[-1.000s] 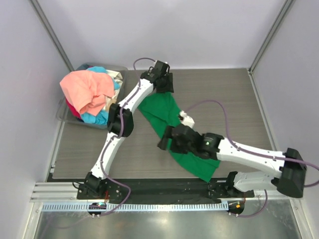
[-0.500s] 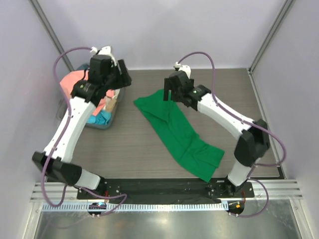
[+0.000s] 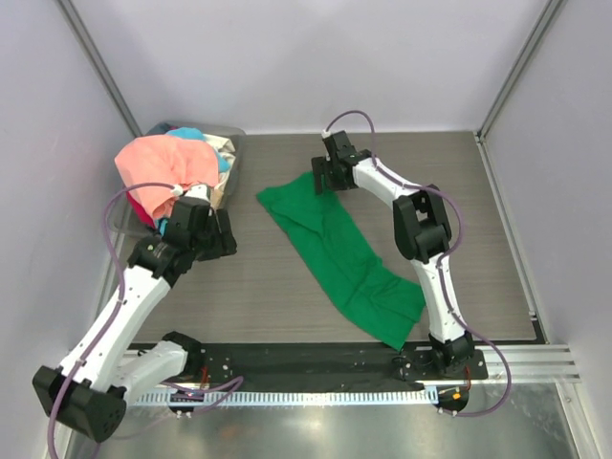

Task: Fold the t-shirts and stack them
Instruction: Fold the tshirt

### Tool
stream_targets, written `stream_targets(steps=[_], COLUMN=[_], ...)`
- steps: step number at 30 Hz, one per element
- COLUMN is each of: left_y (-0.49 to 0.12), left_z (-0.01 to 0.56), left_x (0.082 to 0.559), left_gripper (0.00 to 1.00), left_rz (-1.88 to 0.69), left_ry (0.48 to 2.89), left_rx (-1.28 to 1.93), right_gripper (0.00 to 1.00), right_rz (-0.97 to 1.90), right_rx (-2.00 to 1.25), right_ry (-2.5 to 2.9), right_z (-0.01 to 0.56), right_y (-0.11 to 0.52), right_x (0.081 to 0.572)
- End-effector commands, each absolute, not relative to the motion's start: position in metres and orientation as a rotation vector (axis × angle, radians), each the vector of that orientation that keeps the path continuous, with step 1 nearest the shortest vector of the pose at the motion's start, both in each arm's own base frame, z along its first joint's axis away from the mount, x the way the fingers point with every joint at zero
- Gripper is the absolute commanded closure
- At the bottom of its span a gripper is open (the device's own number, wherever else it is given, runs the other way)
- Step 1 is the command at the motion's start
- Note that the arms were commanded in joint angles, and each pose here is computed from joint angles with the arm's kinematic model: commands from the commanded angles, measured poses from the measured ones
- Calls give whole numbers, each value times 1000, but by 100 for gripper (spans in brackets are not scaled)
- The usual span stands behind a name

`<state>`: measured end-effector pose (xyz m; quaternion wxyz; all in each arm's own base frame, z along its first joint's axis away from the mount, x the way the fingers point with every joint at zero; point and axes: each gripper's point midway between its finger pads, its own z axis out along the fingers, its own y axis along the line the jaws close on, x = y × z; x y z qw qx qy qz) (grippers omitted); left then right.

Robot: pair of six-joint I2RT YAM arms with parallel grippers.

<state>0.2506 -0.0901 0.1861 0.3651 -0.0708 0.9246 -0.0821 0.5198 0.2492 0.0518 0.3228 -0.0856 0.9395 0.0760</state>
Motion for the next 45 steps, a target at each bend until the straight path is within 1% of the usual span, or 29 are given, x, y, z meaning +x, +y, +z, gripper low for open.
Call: stream_targets(steps=[1,2,4,5,6,8,9,10,12,15,16,17,19,21,23,24,29,30,31,32,33,36,38,39,41,42,43,44,45], left_y=[-84,-82,-82,-81,-75,-74,-77,-78,-78,-78,-78,-78,-79,-80,-82,-83,-92,-98,-101,-104,-107,-131,-158,-172,-203,-220,-233,-252,-267], left_z=[193,186,198,199,199,196,194,191,189,185,186,186,185,183,182,180,171,169,165,163,162,158,151,152,146,137,131,127,116], left_x=[244,241,239,239,241,241,241,243,244,245,246,246,246,247,247,249,251,250,251,250,251,253,249,253,246,250,246,238,240], left_gripper=[34,33,32,31,31,30,30,31,32,32,32,32,32,32,32,32,34,34,34,33,33,32,31,31,31,31,31,31,32], left_rz=[-231,-220,-253,-248,-211,-200,-212,-206,-194,-183,-184,-183,-189,-189,-191,-191,-220,-252,-262,-270,-277,-352,-406,-438,-507,-536,-563,-611,-635], left_ry=[2304,2302,2257,2247,2234,2249,2264,2276,2288,2300,2298,2299,2299,2308,2316,2322,2368,2383,2401,2411,2414,2417,2436,2416,2437,2447,2464,2477,2496], left_rx=[-203,-214,-216,-217,-237,-235,-223,-218,-215,-214,-212,-212,-206,-200,-194,-190,-158,-140,-131,-120,-118,-98,-55,-36,36,38,63,112,107], right_gripper=[18,19,30,39,54,70,91,99,99,99,99,99,99,99,99,99,99,97,87,75,50,23,19,16,14,13,13,12,12], right_rz=[307,341,360,370,383,405,421,437,440,244,212,157,159,95,39,32,58,77,134,176,199,298,253,235,198,190,182,150,151], right_rx=[-318,-325,-333,-328,-326,-320,-313,-308,-257,25,148,312,609,782,874,897,917,895,854,815,731,549,524,496,503,508,511,530,531], right_ry=[2427,2434,2457,2458,2458,2461,2459,2461,2438,2360,2336,2305,2238,2194,2179,2158,2219,2226,2249,2255,2257,2260,2270,2236,2212,2208,2213,2275,2277], right_z=[62,58,46,44,43,35,35,31,29,34,36,37,40,34,33,43,21,21,21,20,32,64,76,105,129,147,152,130,137], right_y=[275,279,282,285,287,292,295,299,304,263,243,197,152,99,78,71,78,82,91,97,102,118,107,101,87,77,73,66,64], right_x=[526,525,523,524,524,528,530,531,547,593,606,625,642,646,637,635,617,619,621,626,633,642,634,630,617,599,588,565,553])
